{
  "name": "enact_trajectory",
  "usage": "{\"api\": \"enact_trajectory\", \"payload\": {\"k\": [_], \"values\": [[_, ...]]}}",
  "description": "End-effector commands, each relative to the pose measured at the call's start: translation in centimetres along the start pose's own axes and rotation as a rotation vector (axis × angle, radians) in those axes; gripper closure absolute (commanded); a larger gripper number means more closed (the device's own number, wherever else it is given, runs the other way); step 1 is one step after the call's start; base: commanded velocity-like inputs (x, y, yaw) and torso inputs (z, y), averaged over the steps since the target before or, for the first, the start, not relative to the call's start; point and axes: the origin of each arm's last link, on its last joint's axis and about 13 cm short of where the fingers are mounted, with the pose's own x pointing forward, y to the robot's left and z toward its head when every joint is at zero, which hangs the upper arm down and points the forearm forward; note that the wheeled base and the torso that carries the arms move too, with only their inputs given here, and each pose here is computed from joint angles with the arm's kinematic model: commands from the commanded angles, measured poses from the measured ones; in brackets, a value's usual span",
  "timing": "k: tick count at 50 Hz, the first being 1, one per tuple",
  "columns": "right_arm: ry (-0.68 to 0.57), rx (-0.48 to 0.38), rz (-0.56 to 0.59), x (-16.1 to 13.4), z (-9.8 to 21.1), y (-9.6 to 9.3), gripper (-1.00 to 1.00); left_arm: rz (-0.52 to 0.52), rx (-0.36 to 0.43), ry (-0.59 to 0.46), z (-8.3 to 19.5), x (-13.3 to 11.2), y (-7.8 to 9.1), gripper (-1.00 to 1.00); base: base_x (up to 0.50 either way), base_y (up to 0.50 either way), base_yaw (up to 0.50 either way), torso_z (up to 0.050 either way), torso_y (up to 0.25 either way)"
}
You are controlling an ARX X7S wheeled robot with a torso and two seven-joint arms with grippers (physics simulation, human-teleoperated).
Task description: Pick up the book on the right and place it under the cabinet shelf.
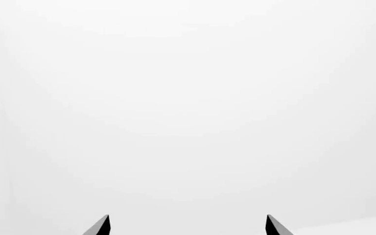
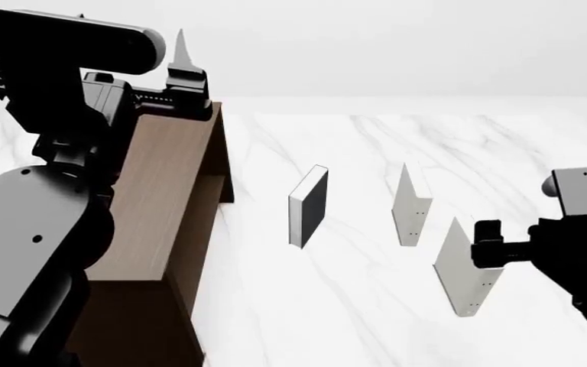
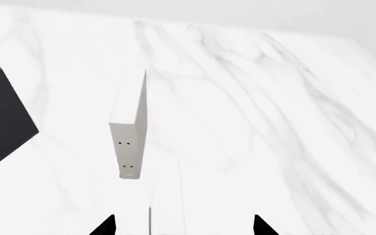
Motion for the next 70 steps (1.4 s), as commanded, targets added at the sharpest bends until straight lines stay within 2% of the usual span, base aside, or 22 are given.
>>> {"api": "enact_trajectory", "payload": {"k": [1,70], "values": [[0.014,0.013,-0.005,0.7,-0.7,-0.1,-1.0,0.0,0.001,0.002,-0.1,0.0,0.0,-1.0,0.0,0.0,0.0,0.0,0.0],[0.071,0.033,0.003,3.1,-3.1,0.4,-1.0,-0.001,0.0,0.012,-0.5,0.0,-0.1,-1.0,0.0,0.0,0.0,0.0,0.0]]}}
